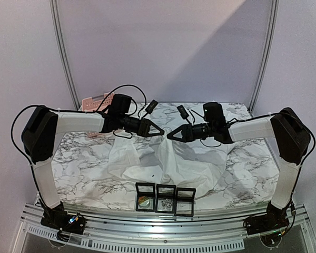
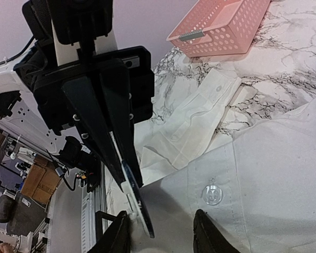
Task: Remove the brooch from the garment
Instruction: Open the brooch with the flattened clothing.
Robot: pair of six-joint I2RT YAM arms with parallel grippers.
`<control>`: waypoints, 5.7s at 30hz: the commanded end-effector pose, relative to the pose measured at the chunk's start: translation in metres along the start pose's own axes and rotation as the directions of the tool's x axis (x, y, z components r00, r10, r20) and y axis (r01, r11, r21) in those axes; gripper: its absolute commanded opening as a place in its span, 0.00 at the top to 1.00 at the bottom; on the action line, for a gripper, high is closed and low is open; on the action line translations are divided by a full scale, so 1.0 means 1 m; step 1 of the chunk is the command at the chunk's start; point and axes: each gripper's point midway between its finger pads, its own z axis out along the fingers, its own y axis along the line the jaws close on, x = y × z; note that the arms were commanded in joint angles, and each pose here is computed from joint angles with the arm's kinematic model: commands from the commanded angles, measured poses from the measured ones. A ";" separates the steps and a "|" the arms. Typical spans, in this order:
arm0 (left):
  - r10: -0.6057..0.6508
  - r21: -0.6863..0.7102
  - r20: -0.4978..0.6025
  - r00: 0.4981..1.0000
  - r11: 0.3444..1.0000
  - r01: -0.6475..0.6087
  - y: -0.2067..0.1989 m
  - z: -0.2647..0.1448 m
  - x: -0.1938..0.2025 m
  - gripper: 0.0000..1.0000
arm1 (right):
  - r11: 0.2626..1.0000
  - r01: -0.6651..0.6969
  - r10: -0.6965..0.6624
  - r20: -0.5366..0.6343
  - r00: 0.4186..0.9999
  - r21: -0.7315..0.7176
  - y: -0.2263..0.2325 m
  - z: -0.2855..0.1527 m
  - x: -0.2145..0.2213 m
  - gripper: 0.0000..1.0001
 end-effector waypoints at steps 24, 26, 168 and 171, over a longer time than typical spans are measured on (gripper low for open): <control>0.058 0.051 0.009 0.998 0.997 -0.058 -0.021 0.003 -0.008 1.00 | 0.991 -0.085 0.087 0.015 0.996 -0.099 -0.001 0.009 -0.010 0.87; 0.059 0.050 0.009 0.998 0.997 -0.059 -0.021 0.003 -0.008 1.00 | 0.989 -0.110 0.112 0.015 0.994 -0.095 -0.005 0.008 -0.010 0.91; 0.102 0.098 -0.056 0.993 0.991 -0.096 -0.040 0.006 0.002 1.00 | 0.986 0.018 -0.021 -0.019 1.000 -0.164 0.027 0.000 0.005 0.95; 0.114 0.092 -0.063 0.992 0.990 -0.108 -0.042 0.006 0.004 1.00 | 0.989 -0.010 0.007 -0.017 1.000 -0.146 0.022 0.002 0.004 0.99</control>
